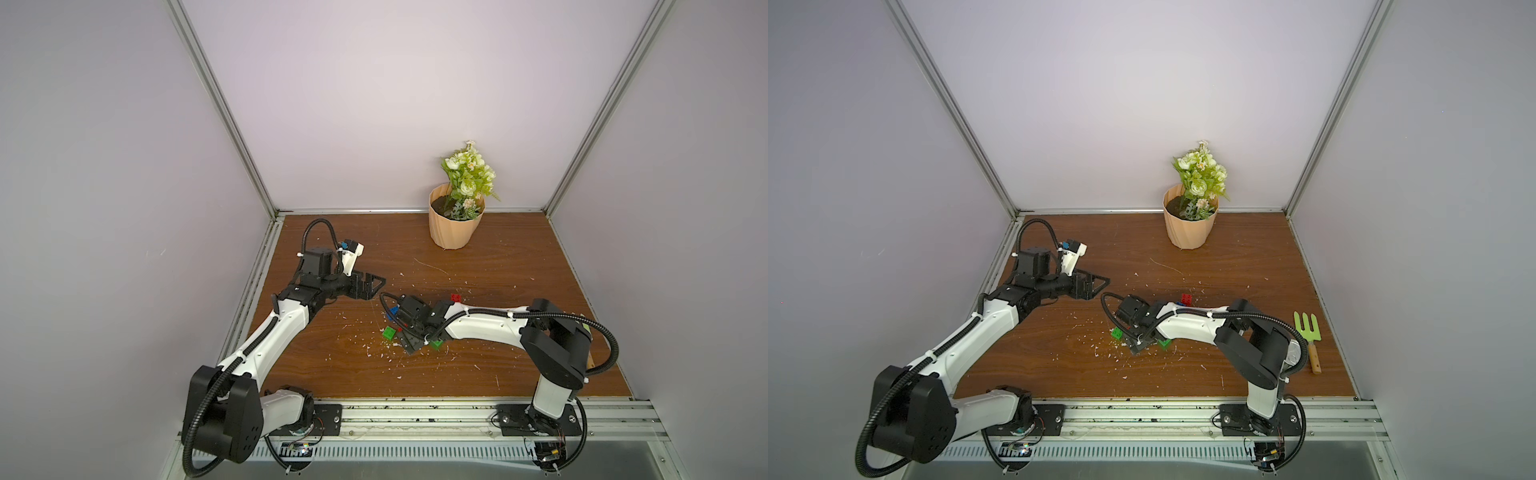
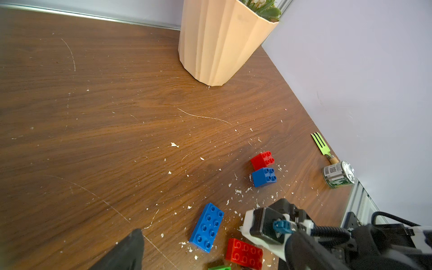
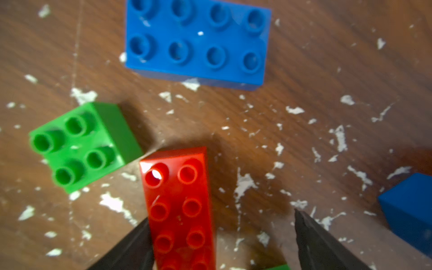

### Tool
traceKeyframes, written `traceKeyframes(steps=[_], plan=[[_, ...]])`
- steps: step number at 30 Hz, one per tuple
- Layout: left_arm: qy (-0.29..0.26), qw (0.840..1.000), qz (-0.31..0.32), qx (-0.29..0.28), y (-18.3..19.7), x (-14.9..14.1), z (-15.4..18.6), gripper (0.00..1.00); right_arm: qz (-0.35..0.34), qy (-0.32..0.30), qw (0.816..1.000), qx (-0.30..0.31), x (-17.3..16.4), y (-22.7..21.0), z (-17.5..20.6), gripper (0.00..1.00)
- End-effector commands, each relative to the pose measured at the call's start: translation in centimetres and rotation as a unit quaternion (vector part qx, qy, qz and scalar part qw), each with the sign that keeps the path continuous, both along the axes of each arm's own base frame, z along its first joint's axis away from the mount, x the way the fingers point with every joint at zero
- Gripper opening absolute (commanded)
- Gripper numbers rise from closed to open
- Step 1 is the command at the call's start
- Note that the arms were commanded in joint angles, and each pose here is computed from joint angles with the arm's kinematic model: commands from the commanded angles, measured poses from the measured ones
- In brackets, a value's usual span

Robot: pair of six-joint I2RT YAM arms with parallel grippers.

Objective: Assemble a giraffe with lego
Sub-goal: Adjust the lego brick at the center of the board.

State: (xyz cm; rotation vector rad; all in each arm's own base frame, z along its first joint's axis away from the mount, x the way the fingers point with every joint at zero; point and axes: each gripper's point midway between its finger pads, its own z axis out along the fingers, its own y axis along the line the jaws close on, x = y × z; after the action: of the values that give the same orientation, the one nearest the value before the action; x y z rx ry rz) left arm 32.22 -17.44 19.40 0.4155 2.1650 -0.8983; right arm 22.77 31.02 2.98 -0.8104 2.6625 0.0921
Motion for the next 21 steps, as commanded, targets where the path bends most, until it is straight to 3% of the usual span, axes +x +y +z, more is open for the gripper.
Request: traceKeyframes(steps=[1, 7, 12, 21], plan=[[0.001, 1.0, 0.0, 0.001, -0.2, 0.0, 0.2, 0.99, -0.005, -0.024, 1.0, -0.016, 1.9, -1.8, 1.1, 0.92], [0.0, 1.0, 0.001, 0.001, -0.2, 0.0, 0.2, 0.99, -0.013, -0.033, 0.999, 0.005, 4.1, -2.7, 2.3, 0.92], [-0.001, 1.0, 0.001, 0.001, -0.2, 0.0, 0.3, 0.99, 0.013, -0.017, 0.999, 0.028, 3.2, -2.0, 3.1, 0.92], [0.0, 1.0, -0.001, -0.001, -0.2, 0.0, 0.2, 0.99, -0.001, -0.001, 1.0, 0.001, 2.4, -3.8, 1.1, 0.9]])
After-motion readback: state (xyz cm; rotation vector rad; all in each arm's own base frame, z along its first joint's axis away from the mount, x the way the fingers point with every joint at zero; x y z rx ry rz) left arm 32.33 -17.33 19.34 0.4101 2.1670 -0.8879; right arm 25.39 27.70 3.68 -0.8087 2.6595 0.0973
